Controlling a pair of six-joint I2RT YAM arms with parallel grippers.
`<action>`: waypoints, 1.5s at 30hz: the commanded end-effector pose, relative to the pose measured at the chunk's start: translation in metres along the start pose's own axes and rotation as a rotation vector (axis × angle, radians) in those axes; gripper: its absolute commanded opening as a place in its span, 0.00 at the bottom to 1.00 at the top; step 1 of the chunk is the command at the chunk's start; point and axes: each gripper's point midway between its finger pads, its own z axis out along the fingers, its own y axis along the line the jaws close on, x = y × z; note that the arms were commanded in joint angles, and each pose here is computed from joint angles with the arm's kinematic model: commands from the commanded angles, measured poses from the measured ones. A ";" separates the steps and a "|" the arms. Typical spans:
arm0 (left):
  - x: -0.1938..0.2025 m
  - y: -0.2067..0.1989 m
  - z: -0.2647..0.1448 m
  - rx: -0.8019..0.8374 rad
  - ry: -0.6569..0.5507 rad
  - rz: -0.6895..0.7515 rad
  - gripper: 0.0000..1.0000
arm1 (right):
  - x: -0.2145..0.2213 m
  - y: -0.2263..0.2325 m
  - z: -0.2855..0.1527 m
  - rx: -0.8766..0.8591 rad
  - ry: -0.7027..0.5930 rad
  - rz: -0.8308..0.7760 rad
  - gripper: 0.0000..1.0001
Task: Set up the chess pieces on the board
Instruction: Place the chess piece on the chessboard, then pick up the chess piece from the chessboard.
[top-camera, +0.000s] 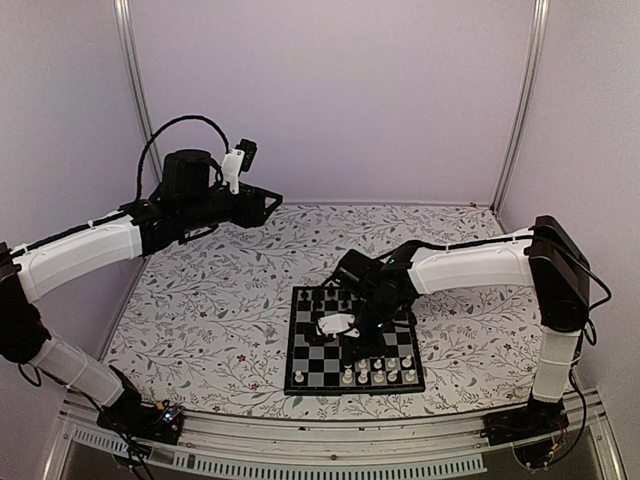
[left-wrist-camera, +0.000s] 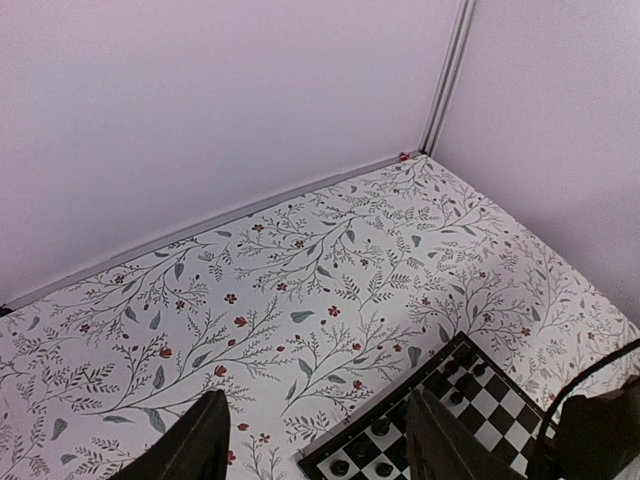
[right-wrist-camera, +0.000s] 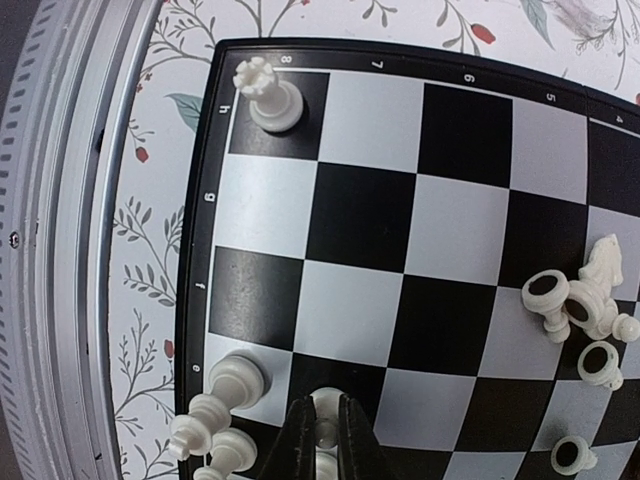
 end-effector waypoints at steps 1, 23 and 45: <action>-0.018 -0.004 -0.008 0.015 -0.044 0.016 0.62 | -0.002 0.004 0.006 -0.025 0.007 -0.005 0.09; -0.009 -0.002 0.001 0.007 -0.010 0.014 0.63 | -0.015 -0.009 -0.055 0.067 -0.086 -0.012 0.29; -0.004 -0.004 0.007 0.024 0.019 0.003 0.63 | 0.010 -0.099 -0.050 0.249 -0.054 0.282 0.34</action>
